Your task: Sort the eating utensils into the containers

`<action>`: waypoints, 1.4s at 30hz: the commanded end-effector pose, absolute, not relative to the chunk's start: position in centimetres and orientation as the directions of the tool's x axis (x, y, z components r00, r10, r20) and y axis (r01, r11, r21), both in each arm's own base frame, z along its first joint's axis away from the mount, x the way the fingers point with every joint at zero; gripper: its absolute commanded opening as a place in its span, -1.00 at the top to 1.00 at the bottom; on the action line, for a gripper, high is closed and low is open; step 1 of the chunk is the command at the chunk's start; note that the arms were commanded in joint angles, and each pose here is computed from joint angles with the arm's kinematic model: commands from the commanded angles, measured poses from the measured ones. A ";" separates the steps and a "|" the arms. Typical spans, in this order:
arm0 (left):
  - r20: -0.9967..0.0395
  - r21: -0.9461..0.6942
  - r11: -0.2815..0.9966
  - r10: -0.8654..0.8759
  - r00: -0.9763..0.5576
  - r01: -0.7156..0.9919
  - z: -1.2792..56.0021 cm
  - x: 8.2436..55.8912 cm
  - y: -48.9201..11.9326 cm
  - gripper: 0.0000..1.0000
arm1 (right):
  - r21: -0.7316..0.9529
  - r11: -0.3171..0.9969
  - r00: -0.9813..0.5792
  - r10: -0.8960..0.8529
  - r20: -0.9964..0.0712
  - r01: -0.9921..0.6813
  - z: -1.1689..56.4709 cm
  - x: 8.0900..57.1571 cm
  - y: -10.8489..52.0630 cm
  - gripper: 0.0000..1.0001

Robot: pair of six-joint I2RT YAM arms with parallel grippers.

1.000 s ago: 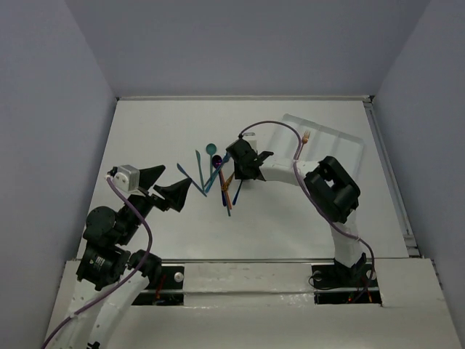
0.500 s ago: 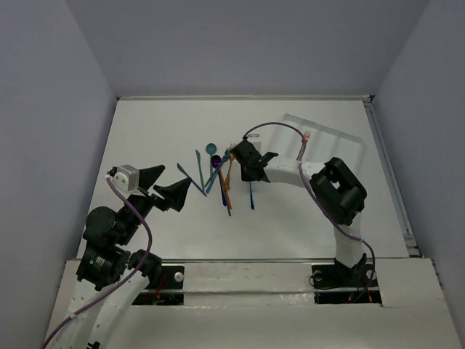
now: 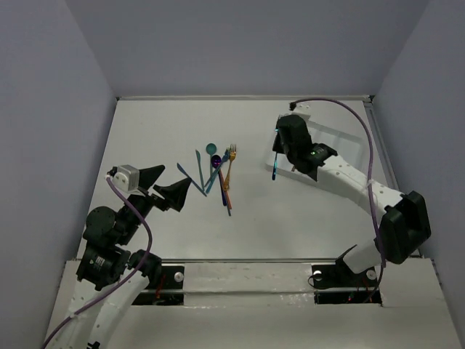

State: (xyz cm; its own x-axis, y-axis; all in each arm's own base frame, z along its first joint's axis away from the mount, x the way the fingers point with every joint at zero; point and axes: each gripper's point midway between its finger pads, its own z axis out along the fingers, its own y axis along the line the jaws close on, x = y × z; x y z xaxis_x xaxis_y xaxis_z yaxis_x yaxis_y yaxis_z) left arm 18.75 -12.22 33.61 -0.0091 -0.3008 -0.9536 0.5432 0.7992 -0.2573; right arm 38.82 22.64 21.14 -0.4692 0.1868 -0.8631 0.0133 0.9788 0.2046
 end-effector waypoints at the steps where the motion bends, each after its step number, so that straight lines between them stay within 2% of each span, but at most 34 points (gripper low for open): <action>1: -0.945 -0.252 0.794 -0.324 0.035 0.553 35.6 18.6 -12.2 -0.98 | 0.236 0.965 -0.403 0.261 -0.877 0.110 21.5 40.9 16.5 1.00; 5: -0.949 -0.254 0.792 -0.315 0.016 0.556 35.3 19.1 -12.5 -0.98 | 0.239 0.952 -0.369 0.296 -0.881 0.192 21.6 42.3 11.7 1.00; 14: -0.951 -0.254 0.787 -0.309 0.003 0.562 35.0 19.3 -12.8 -0.98 | 0.299 0.913 -0.358 0.386 -0.850 0.276 19.3 45.2 7.5 1.00; 20: -0.952 -0.250 0.787 -0.307 0.005 0.565 35.0 19.3 -12.9 -0.98 | 0.312 0.900 -0.414 0.420 -0.808 0.303 15.1 47.3 7.7 1.00; 27: -0.952 -0.249 0.784 -0.306 0.004 0.568 35.0 19.2 -12.9 -0.98 | 0.278 0.891 -0.416 0.419 -0.807 0.358 12.2 50.3 7.1 0.96; 38: -0.953 -0.248 0.784 -0.304 0.005 0.569 35.1 19.2 -13.0 -0.98 | 0.276 0.880 -0.421 0.435 -0.796 0.386 11.0 52.0 5.7 0.93; 40: -0.952 -0.247 0.784 -0.305 0.006 0.570 35.1 19.2 -12.9 -0.98 | 0.271 0.881 -0.430 0.432 -0.793 0.387 11.2 52.4 5.8 0.83; 42: -0.952 -0.247 0.784 -0.307 0.010 0.570 35.2 19.1 -12.9 -0.98 | 0.255 0.885 -0.448 0.424 -0.787 0.389 10.5 52.6 5.5 0.59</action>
